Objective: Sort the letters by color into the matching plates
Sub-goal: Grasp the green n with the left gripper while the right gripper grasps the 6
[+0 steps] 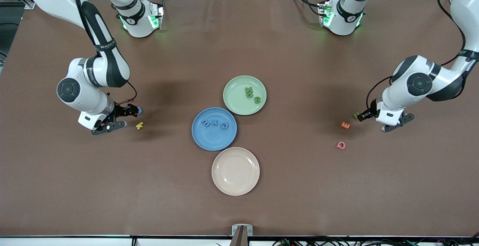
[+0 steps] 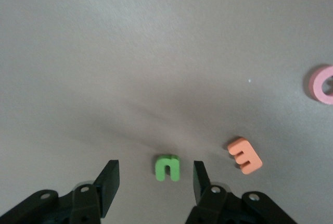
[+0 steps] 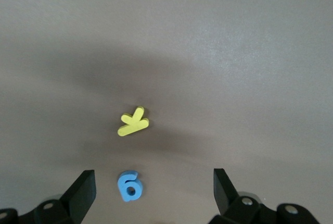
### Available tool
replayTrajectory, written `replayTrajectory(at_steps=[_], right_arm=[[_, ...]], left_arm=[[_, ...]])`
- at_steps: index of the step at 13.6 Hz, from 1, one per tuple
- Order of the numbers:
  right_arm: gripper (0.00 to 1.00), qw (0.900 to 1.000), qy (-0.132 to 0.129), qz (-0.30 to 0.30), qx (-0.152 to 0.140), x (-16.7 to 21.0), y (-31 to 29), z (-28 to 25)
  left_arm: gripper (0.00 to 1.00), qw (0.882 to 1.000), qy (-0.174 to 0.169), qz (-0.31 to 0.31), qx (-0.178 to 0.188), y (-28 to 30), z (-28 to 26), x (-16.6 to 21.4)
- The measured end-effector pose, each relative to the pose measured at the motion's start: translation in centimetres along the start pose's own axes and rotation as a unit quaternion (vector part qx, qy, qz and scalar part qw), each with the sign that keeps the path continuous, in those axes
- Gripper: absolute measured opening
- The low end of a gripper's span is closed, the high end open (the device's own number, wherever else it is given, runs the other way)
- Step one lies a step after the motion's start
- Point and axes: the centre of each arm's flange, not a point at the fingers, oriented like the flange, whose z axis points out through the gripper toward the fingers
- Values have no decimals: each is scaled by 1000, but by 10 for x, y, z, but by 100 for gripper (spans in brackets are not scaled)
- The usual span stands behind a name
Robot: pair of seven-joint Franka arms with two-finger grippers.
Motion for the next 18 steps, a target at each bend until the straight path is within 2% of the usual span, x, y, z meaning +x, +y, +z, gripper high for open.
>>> replayTrajectory(at_steps=[4, 7, 11, 12, 13, 14, 18], right_arm=[[100, 1000, 10, -8, -5, -13, -9, 28], [99, 1000, 4, -11, -4, -24, -15, 41], [94, 1000, 1, -12, -4, -36, -19, 53], [92, 1000, 0, -14, -3, -38, -21, 55], [83, 1000, -2, -15, -3, -38, -23, 56], [83, 1000, -2, -17, -3, -39, -24, 57], [66, 1000, -8, -20, -2, -42, -29, 64]], left_arm=[[64, 1000, -8, -10, -7, -4, 16, -4], [63, 1000, -15, -18, -21, -11, 29, -4], [61, 1000, -16, -9, -21, -3, 31, -8], [60, 1000, -17, -8, -20, -2, 32, -9], [59, 1000, -18, -9, -18, -3, 34, -9], [57, 1000, -19, -10, -17, -5, 36, -9], [50, 1000, -20, -11, -20, -5, 44, -9]])
